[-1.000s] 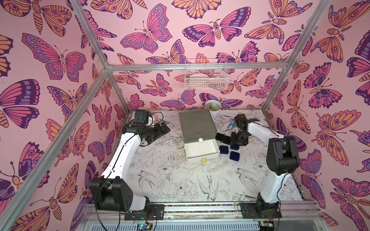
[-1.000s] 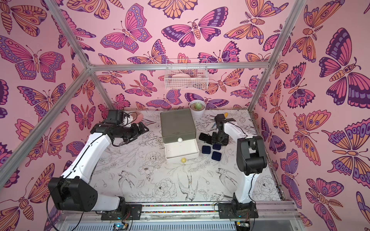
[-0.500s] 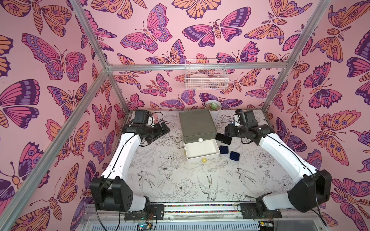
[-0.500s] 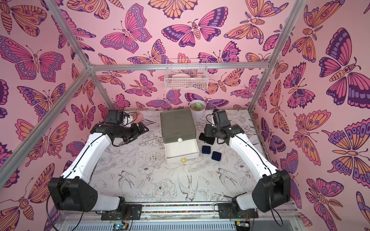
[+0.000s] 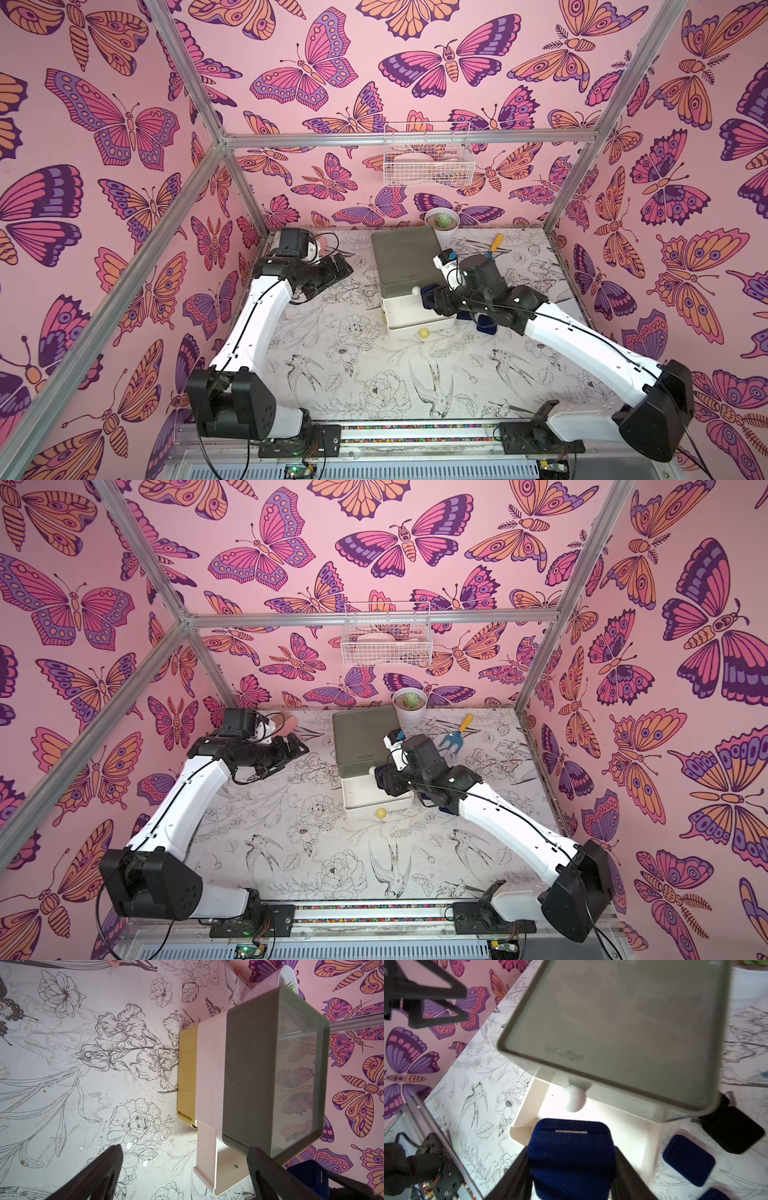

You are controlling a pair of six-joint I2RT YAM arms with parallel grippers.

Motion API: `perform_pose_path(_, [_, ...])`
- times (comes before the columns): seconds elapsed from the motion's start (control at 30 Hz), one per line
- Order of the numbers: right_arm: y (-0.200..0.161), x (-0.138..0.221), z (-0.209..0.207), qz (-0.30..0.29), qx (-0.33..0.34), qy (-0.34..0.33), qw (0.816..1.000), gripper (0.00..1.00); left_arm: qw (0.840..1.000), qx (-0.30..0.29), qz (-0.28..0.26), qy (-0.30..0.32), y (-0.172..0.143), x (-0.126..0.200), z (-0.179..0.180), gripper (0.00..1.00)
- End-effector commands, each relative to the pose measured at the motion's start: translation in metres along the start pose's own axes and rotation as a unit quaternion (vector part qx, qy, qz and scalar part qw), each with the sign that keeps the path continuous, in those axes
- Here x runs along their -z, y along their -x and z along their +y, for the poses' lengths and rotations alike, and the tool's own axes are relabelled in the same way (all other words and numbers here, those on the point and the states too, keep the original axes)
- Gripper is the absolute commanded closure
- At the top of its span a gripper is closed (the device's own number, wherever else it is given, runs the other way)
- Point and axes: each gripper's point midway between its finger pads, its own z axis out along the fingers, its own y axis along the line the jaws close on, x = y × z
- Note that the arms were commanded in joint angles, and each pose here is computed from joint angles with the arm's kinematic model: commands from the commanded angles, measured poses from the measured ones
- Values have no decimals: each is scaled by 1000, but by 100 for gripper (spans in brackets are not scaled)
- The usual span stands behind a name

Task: Place the brooch boxes into the drawer by color
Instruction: Place the brooch box in the drawer.

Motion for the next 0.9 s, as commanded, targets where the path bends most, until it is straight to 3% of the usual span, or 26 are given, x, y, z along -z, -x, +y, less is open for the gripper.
perform_pose_path(0.0, [4,-11,22,3,13,23,1000,64,1000,0,-3,3,-3,3,3,0])
perform_pose_path(0.43, [-3,-68,35,72,2,4,997,64,1000,-4,-5,2,-2,4,2,0])
perform_pose_path(0.87, [-33,-90,33,129,-11,-40,991,63,1000,-3,-2,4,-3,3,6,0])
